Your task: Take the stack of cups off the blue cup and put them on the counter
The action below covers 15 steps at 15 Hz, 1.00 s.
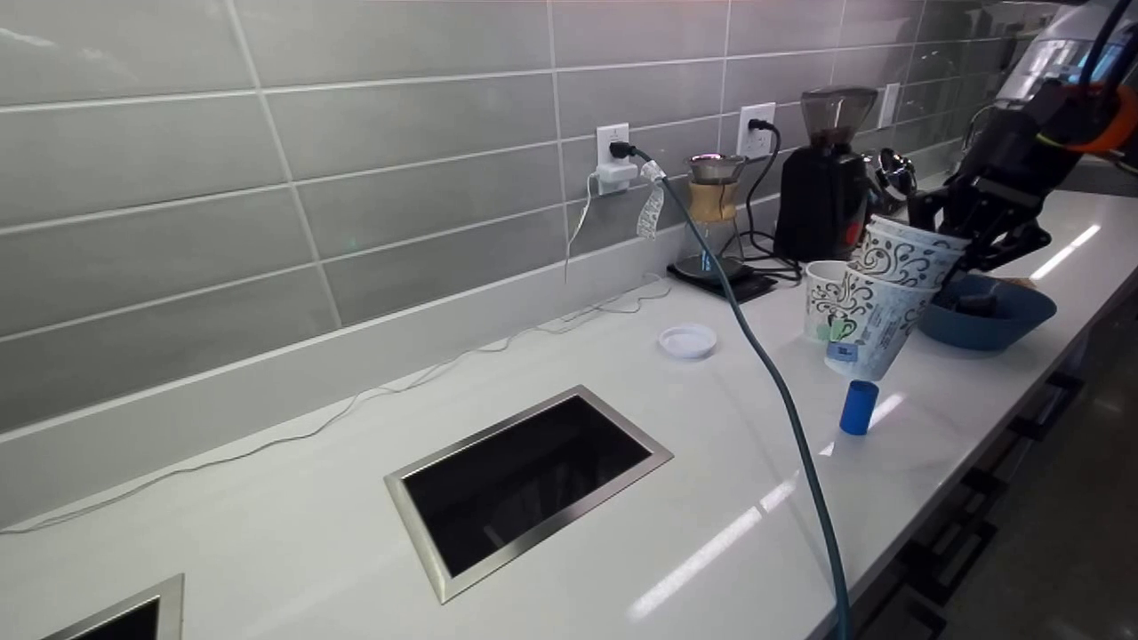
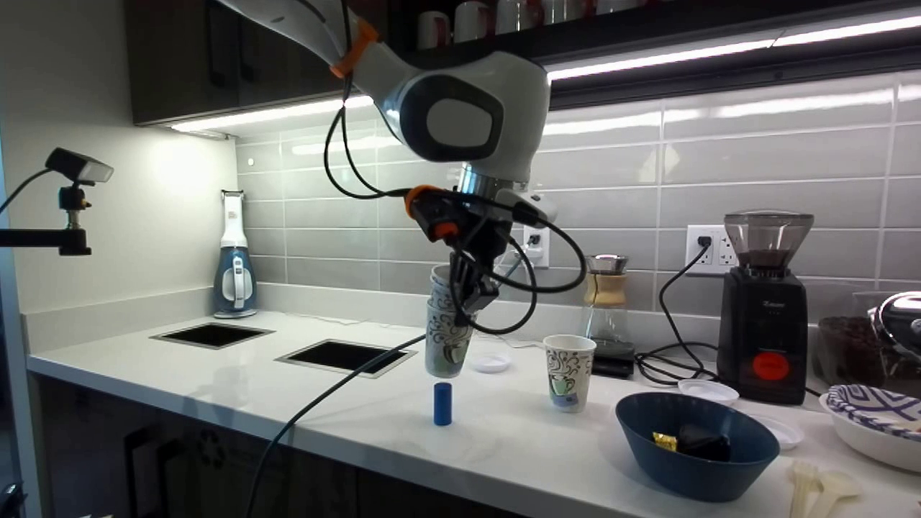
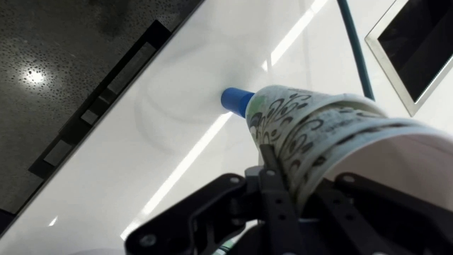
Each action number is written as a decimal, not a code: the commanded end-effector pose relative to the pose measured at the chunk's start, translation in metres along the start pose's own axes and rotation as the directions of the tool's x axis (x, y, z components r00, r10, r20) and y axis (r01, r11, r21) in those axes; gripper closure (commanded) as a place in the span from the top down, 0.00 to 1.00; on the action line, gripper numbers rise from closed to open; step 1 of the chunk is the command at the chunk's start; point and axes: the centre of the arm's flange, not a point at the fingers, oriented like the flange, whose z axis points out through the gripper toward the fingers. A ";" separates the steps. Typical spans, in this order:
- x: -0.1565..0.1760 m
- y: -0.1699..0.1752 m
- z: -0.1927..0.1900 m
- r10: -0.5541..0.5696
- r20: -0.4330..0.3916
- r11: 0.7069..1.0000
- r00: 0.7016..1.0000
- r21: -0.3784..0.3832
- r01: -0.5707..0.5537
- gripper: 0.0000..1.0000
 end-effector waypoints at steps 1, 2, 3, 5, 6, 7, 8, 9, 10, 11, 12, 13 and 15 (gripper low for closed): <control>-0.014 -0.011 -0.047 0.017 -0.022 1.000 1.000 0.015 -0.017 0.01; -0.015 -0.013 -0.057 0.013 -0.043 1.000 0.999 0.018 -0.013 0.01; -0.015 -0.016 -0.068 0.013 -0.083 1.000 0.996 0.021 -0.012 0.01; -0.009 -0.017 -0.084 0.043 -0.224 0.999 0.974 0.005 -0.043 0.01; -0.002 -0.019 -0.089 0.082 -0.264 0.996 0.961 0.056 -0.069 0.01; 0.005 -0.018 -0.091 0.109 -0.314 0.993 0.943 0.067 -0.092 0.01; 0.011 -0.017 -0.090 0.125 -0.312 0.992 0.942 0.060 -0.111 0.01; 0.000 -0.015 -0.092 0.077 -0.278 0.997 0.957 0.048 -0.066 0.05; 0.003 -0.015 -0.092 0.092 -0.292 0.995 0.952 0.052 -0.080 0.05; 0.004 -0.014 -0.090 0.098 -0.296 0.995 0.950 0.053 -0.086 0.05; 0.005 -0.013 -0.089 0.101 -0.296 0.995 0.950 0.053 -0.089 0.05; 0.006 -0.013 -0.088 0.102 -0.295 0.994 0.950 0.053 -0.090 0.05; 0.006 -0.013 -0.088 0.103 -0.295 0.994 0.950 0.053 -0.092 0.05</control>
